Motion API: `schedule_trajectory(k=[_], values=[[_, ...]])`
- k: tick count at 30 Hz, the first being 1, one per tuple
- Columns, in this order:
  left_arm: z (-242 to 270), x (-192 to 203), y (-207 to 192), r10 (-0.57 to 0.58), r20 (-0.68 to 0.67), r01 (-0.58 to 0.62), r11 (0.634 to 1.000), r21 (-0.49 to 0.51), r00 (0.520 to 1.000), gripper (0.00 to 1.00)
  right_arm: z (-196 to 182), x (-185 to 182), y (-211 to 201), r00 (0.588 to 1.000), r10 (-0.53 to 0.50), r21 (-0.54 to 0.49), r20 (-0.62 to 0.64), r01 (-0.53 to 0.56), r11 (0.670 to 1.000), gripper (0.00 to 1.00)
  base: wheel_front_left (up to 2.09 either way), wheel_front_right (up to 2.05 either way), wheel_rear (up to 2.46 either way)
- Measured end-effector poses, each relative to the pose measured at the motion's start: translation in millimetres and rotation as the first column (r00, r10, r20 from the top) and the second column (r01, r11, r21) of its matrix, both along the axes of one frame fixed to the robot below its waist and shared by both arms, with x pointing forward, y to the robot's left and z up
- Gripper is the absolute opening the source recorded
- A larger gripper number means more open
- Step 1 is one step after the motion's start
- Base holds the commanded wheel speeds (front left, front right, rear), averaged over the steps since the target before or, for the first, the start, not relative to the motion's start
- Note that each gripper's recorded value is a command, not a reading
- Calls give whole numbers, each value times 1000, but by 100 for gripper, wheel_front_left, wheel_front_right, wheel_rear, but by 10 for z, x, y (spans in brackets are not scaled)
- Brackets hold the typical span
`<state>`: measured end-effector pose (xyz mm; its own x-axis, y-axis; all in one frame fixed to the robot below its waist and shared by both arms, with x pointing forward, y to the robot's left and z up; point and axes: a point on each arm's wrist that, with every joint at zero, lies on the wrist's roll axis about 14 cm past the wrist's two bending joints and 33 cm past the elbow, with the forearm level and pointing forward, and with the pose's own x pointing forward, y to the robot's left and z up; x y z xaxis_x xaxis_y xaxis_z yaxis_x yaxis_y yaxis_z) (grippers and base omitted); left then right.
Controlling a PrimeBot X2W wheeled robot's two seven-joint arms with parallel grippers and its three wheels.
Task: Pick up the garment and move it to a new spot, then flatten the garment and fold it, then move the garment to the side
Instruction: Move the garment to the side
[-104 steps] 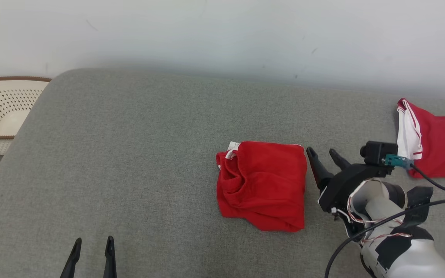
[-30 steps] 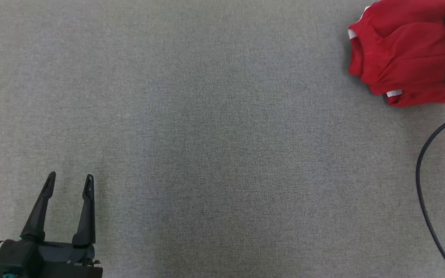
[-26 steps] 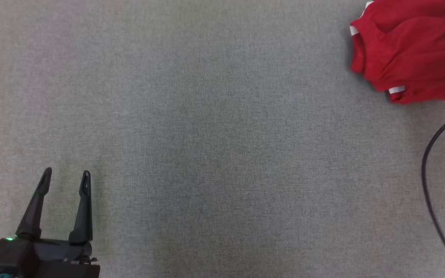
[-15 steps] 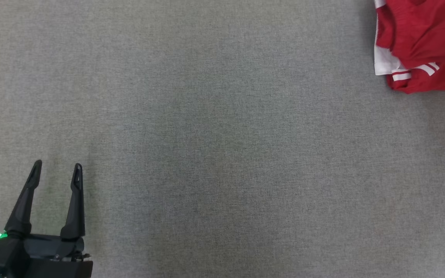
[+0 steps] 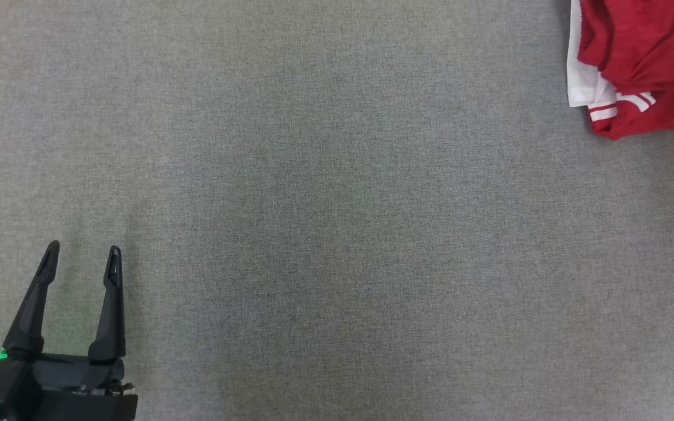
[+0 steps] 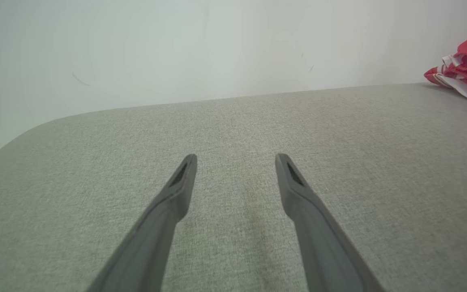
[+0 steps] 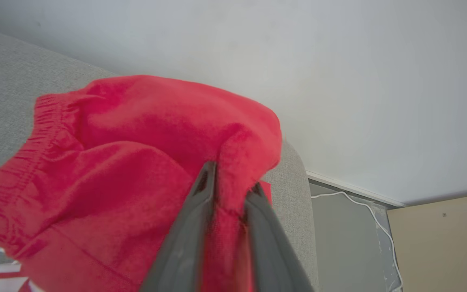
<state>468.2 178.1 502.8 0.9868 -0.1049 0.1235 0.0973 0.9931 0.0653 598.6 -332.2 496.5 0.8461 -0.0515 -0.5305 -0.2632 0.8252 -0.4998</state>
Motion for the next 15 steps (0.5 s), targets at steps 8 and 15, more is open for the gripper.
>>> schedule_trajectory(k=[8,15], values=[[29,-32,6,12,6,-12,1000,-12,1000,100,17,-60,-59,999,-29,-13,-25,29,999,100,0,0,0],[119,-105,14,30,27,-29,999,-34,999,100,473,67,162,985,-12,140,171,-12,990,100,0,0,0]])
